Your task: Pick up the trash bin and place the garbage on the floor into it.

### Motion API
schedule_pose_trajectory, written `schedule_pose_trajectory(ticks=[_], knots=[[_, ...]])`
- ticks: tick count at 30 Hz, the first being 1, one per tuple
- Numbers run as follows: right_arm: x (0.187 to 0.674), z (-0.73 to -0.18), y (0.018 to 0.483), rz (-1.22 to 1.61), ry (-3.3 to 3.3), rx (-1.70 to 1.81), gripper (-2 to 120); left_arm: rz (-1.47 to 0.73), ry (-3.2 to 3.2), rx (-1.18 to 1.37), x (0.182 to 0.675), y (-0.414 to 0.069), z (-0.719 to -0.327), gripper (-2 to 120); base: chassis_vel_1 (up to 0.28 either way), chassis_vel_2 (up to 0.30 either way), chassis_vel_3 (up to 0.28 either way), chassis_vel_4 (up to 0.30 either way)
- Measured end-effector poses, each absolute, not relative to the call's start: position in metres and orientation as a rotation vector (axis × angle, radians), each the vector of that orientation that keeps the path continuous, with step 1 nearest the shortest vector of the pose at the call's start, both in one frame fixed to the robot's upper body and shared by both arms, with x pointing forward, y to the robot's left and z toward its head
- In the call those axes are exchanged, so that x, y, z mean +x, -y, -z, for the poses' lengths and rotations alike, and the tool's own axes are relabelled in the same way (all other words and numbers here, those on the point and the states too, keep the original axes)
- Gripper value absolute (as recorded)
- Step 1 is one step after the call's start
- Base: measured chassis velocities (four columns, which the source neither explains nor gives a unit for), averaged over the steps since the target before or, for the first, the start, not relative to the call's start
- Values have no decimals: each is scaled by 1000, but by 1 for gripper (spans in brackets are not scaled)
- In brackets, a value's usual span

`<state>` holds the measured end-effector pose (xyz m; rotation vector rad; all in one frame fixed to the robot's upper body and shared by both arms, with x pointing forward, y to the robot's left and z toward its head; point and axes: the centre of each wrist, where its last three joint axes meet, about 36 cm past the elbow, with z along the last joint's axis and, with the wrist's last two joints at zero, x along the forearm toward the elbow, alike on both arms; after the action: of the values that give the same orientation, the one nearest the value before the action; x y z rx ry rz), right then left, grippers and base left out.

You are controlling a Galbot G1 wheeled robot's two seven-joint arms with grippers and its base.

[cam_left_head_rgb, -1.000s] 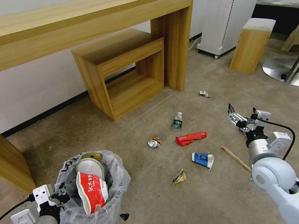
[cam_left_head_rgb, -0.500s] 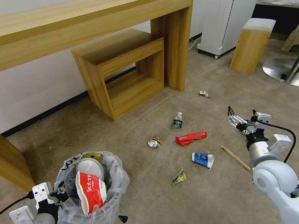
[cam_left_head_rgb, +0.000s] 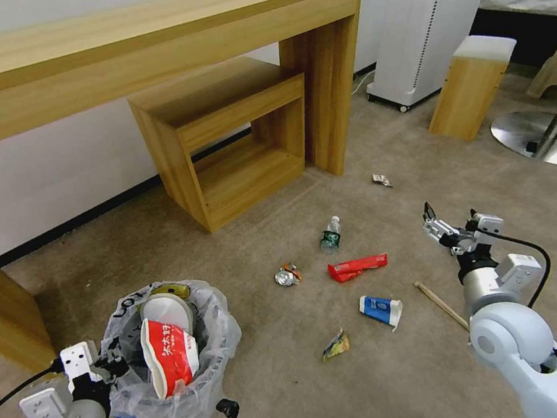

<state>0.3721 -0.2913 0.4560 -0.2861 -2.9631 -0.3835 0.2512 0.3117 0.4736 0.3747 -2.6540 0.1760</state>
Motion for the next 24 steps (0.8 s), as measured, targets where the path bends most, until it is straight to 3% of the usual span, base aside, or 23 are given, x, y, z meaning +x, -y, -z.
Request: schedule_pose_trajectory(ticks=[6,21,24], knots=[[382,-457,275,509,2583,-318,100,-180,2654,379,252,-312,-471,1,-11,6,5,-10],[421,-386,220,513,2240,-318,100,-185,2659,389,254,-314,-466,1,0,0,0,0],[430,-356,191,528,2165,-314,100,-190,2661,393,254,-314,-464,1,0,0,0,0]])
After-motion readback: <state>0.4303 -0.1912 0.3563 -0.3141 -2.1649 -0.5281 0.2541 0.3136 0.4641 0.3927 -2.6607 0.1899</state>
